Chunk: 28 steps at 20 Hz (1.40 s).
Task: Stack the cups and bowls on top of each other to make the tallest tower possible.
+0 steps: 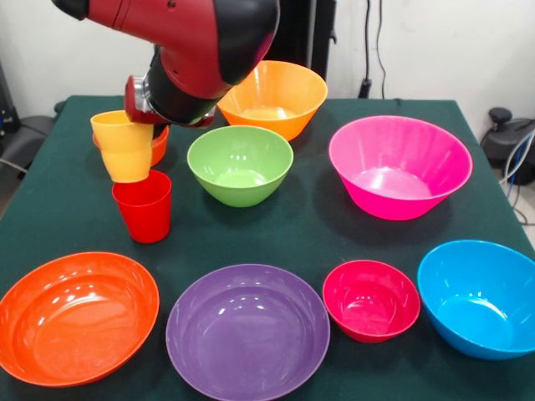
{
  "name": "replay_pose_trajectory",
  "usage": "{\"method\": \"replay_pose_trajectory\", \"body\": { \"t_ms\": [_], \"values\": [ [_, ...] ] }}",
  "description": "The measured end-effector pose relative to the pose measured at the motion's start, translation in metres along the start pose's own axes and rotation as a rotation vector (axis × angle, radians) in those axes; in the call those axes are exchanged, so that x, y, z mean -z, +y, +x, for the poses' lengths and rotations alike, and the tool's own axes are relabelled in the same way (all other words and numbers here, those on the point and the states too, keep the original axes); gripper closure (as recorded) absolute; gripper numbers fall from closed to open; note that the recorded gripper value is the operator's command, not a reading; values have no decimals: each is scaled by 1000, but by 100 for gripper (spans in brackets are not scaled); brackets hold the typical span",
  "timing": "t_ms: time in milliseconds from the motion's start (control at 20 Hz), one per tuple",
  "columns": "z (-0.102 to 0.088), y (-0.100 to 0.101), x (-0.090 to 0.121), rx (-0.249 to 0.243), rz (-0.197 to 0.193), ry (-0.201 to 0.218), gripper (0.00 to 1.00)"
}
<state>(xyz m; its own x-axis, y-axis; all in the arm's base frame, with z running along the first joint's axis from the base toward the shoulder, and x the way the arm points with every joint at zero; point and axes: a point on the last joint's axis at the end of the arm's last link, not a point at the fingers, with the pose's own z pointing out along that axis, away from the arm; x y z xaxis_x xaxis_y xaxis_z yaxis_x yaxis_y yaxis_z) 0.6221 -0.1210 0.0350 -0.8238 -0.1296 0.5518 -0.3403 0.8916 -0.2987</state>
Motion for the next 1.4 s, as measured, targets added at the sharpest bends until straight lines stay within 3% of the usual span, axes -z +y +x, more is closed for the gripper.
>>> {"method": "replay_pose_trajectory", "body": {
  "t_ms": [1400],
  "values": [
    [-4, 9, 4, 14, -22, -15, 100]
  ]
}}
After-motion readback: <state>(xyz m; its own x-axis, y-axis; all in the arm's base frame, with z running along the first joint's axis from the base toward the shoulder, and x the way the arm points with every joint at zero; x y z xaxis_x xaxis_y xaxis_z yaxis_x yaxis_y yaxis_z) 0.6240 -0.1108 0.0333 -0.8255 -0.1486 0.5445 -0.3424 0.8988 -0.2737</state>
